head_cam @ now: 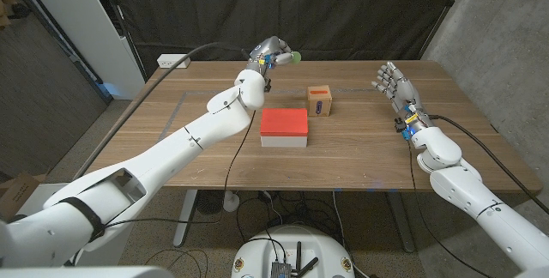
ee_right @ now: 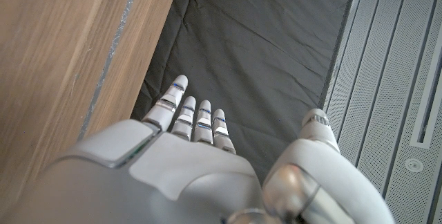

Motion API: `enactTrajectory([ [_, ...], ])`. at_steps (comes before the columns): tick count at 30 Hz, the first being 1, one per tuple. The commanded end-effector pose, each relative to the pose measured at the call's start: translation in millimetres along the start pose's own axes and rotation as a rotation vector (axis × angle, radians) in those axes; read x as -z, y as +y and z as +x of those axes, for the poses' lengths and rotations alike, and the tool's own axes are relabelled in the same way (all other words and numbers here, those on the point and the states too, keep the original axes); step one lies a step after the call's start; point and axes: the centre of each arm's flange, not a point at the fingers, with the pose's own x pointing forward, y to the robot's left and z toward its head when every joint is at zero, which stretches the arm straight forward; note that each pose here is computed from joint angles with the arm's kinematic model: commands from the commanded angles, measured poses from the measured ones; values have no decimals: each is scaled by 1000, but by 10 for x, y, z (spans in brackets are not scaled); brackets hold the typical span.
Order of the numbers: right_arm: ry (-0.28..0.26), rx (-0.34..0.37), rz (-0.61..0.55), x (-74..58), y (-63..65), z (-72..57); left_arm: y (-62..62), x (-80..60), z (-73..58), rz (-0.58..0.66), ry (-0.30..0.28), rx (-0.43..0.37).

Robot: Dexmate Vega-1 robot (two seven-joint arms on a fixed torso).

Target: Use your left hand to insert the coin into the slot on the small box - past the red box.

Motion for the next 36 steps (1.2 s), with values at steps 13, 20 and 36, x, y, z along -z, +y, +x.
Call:
enactTrajectory([
  [13,6,13,6,53,-49,18,-176,-216,245,197,-41,90],
  [20,7,20,12,64,-65,16,-230,-296,299,261,-48,119],
  [36,11,25,16,84,-92,-13,-392,-437,387,361,-74,181],
])
